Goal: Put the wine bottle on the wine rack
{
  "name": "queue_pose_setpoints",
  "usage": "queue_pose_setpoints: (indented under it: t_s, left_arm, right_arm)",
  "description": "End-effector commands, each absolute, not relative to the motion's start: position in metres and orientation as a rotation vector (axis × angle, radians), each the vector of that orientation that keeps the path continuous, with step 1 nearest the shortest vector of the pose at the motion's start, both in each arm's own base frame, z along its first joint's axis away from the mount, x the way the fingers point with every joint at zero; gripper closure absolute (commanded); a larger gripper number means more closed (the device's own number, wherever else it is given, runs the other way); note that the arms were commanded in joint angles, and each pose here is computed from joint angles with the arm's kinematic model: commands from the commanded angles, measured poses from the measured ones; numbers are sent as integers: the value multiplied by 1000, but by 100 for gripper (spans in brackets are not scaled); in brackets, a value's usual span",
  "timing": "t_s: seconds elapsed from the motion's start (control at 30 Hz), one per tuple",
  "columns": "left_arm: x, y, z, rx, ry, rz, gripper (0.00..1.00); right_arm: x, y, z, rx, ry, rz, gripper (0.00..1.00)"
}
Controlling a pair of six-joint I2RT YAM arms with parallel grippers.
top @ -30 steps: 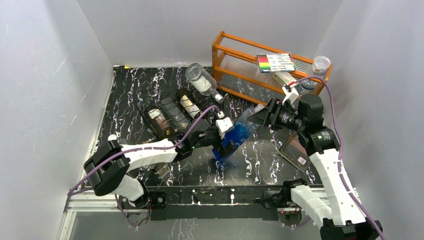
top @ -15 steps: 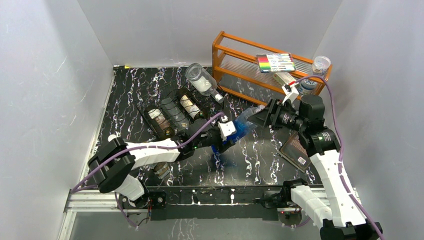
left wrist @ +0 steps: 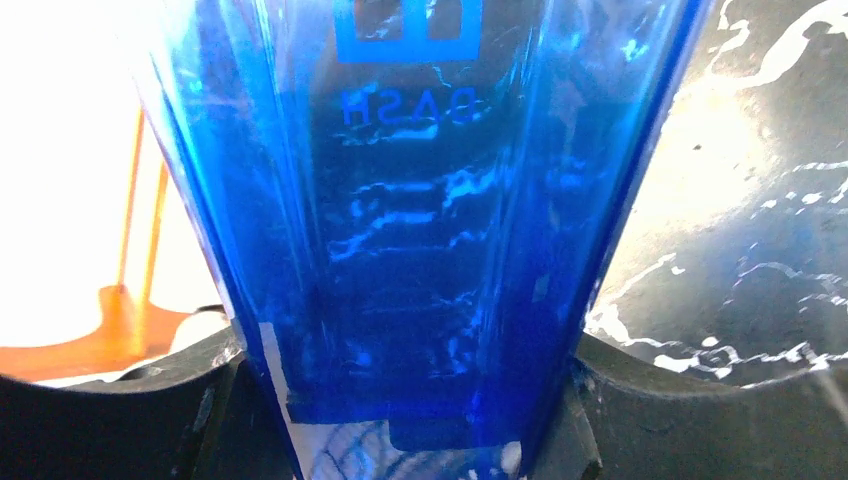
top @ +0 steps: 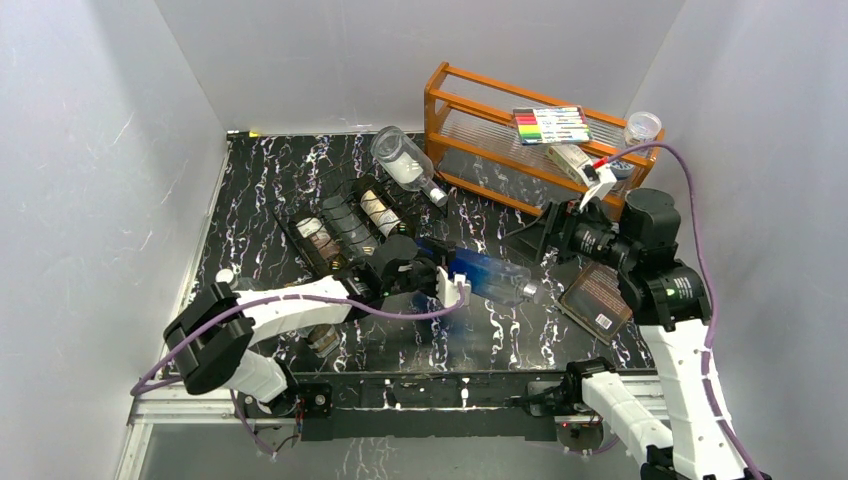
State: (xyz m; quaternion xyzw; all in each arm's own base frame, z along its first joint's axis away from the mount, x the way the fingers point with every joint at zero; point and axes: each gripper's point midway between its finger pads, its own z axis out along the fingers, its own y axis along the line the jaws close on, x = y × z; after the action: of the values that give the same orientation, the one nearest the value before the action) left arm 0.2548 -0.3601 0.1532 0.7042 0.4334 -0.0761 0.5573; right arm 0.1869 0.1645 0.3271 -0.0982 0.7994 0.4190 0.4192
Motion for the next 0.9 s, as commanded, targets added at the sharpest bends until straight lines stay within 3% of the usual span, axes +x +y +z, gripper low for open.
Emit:
queue_pose_setpoints:
  t_s: [0.0, 0.33, 0.87]
  left_arm:
    - [261, -369, 292, 1492, 612, 24, 87]
    - [265, -363, 307, 1535, 450, 223, 87]
    - [278, -368, 281, 1614, 467, 287, 88]
  right_arm:
    - [189, 159, 341, -325, 1949, 963, 2]
    - [178, 172, 310, -396, 2058, 1089, 8]
    - [162, 186, 250, -411, 2220, 1166, 8]
